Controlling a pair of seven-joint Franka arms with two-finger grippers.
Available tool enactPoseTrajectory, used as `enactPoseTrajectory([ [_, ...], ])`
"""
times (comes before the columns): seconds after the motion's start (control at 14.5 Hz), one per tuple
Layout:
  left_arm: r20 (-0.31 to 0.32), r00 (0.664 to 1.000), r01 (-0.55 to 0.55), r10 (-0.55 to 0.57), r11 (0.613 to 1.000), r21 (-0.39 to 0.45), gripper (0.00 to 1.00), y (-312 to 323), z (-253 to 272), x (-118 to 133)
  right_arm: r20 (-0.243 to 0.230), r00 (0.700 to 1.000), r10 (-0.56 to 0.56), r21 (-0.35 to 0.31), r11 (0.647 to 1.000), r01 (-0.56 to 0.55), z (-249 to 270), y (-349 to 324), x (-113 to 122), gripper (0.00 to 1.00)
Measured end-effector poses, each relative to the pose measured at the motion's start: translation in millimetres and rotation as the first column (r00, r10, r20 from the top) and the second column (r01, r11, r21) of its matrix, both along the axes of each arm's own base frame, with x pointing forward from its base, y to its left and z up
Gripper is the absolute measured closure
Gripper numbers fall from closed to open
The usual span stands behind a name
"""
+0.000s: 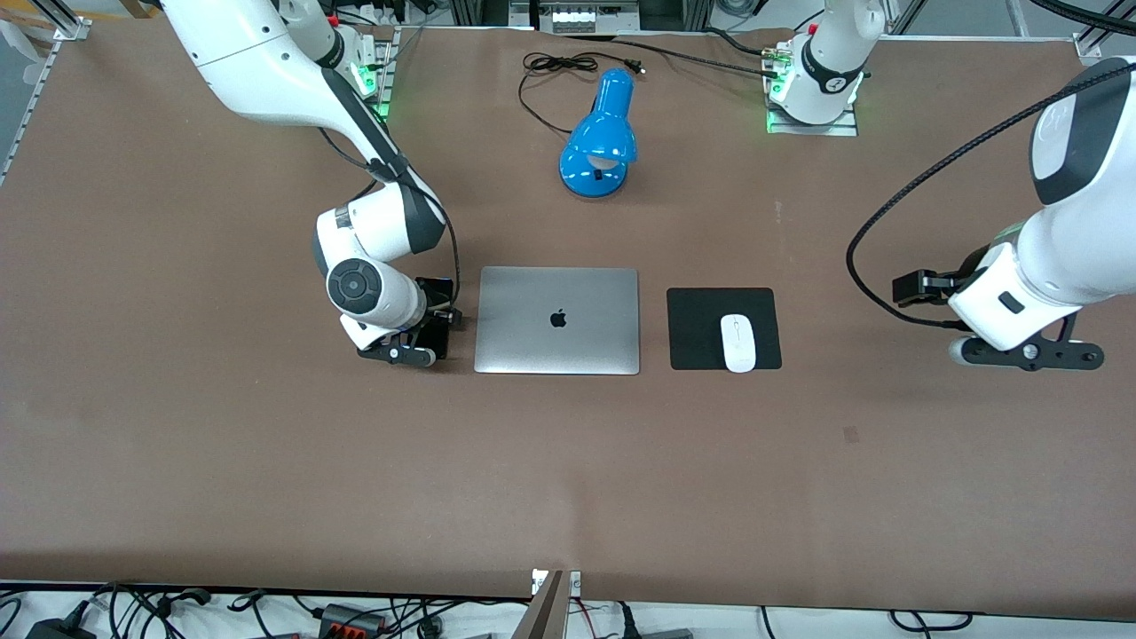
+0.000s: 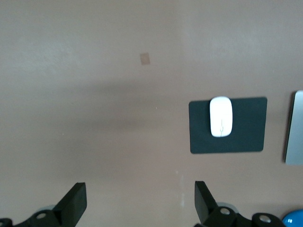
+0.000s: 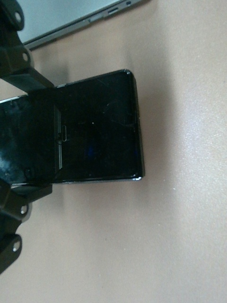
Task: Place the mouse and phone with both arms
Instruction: 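Open the left gripper and lift away while the right gripper lowers the phone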
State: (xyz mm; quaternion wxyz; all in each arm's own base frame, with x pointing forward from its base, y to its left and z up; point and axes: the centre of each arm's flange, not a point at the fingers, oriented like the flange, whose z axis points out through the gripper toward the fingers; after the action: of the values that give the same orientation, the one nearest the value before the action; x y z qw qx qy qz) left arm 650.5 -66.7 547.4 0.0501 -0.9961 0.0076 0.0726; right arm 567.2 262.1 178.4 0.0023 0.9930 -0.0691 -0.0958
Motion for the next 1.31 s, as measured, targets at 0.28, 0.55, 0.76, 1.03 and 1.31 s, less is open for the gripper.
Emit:
enactPoseTrajectory([
  [0.28, 0.069, 0.992, -0.097, 0.107, 0.986, -0.134, 0.00, 41, 14, -24, 0.007, 1.000, 0.023, 0.003, 1.000, -0.023, -3, 13, -6, 0.18],
  [0.55, 0.128, 0.988, -0.064, 0.081, 0.990, -0.129, 0.00, 68, 18, -66, 0.015, 0.999, 0.043, 0.009, 0.999, -0.043, -5, 14, -6, 0.18],
  [0.76, 0.129, 0.989, -0.050, 0.066, 0.991, -0.123, 0.00, 67, 18, -76, 0.013, 0.998, 0.058, 0.011, 0.998, -0.058, -8, 14, -6, 0.19],
  [1.03, 0.110, 0.992, -0.045, 0.057, 0.992, -0.115, 0.00, 65, 12, -87, 0.022, 0.998, 0.060, 0.015, 0.998, -0.060, -6, 15, -3, 0.04],
  [1.31, 0.086, 0.995, -0.050, 0.060, 0.992, -0.114, 0.00, 67, 9, -90, 0.068, 0.996, 0.060, 0.026, 0.998, -0.062, 49, 17, 22, 0.00],
])
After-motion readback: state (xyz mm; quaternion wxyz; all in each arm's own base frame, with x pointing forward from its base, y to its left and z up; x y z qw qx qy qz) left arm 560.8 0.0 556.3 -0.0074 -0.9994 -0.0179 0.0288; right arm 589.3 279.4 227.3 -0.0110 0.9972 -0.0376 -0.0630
